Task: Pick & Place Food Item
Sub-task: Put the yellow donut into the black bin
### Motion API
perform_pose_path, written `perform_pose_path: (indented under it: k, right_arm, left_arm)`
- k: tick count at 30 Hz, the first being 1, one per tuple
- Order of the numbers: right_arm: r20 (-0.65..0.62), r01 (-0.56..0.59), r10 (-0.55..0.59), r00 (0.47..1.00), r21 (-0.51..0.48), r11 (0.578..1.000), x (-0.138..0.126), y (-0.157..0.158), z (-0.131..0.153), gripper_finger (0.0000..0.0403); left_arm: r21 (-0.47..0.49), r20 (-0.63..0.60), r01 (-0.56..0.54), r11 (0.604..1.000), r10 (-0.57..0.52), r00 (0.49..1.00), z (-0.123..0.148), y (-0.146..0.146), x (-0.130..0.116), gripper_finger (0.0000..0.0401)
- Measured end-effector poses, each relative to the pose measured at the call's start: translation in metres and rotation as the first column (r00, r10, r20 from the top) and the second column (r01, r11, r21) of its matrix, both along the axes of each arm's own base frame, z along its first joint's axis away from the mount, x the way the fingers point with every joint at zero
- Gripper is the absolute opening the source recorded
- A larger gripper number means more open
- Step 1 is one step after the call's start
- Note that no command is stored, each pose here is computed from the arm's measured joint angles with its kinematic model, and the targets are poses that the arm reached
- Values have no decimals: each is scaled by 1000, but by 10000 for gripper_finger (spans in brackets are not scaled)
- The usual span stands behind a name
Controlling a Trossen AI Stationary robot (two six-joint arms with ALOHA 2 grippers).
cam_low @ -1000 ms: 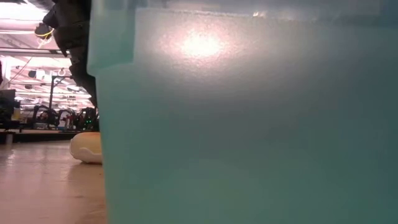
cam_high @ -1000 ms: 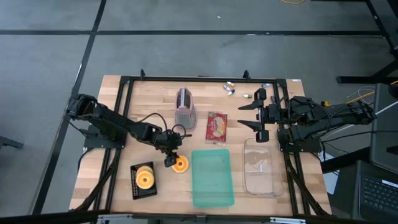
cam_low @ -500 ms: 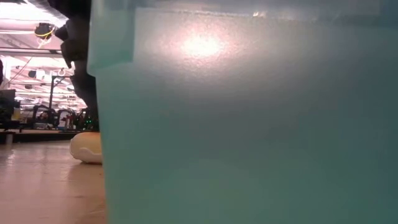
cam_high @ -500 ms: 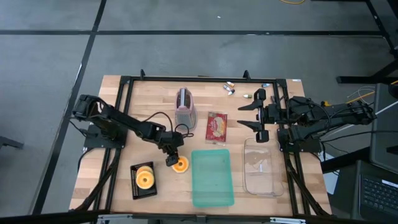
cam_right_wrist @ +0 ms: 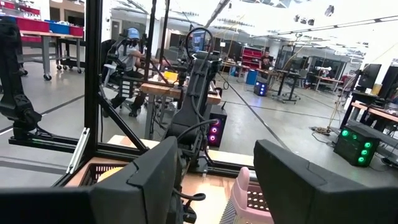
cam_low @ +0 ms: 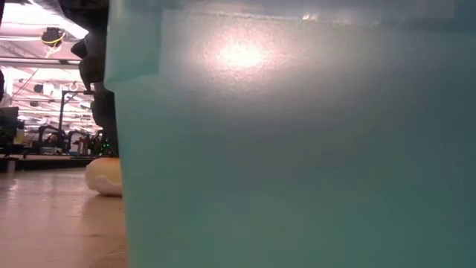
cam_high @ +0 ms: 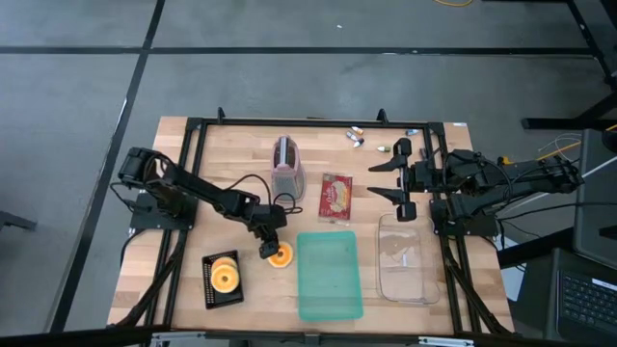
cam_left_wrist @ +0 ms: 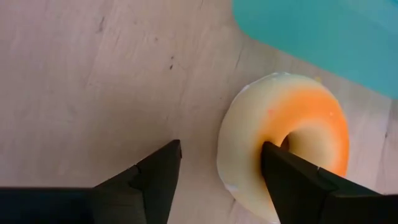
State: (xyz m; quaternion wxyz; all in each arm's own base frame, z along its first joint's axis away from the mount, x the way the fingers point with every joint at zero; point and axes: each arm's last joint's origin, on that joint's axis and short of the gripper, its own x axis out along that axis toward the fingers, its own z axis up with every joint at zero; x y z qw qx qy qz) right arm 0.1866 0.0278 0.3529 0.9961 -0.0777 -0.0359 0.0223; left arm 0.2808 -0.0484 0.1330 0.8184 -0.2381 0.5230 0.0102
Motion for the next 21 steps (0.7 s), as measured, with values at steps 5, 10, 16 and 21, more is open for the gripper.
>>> perform_pose_path:
  k: [5, 10, 16, 21]
  right_arm:
    - [0, 0, 0, 1000, -1, 1000, 0, 0, 0, 212]
    - [0, 0, 0, 1000, -3, 1000, 0, 0, 0, 212]
    - [-1, 0, 0, 1000, -4, 1000, 0, 0, 0, 212]
    - [0, 0, 0, 1000, -4, 1000, 0, 0, 0, 212]
  left_arm:
    - [9, 31, -2, 1000, 2, 1000, 8, 1, -2, 139]
    - [9, 57, 10, 1000, -11, 998, 15, 0, -3, 44]
    - [4, 96, 41, 999, -41, 995, 25, -6, -6, 5]
    - [-12, 138, 67, 998, -65, 988, 35, -11, -8, 10]
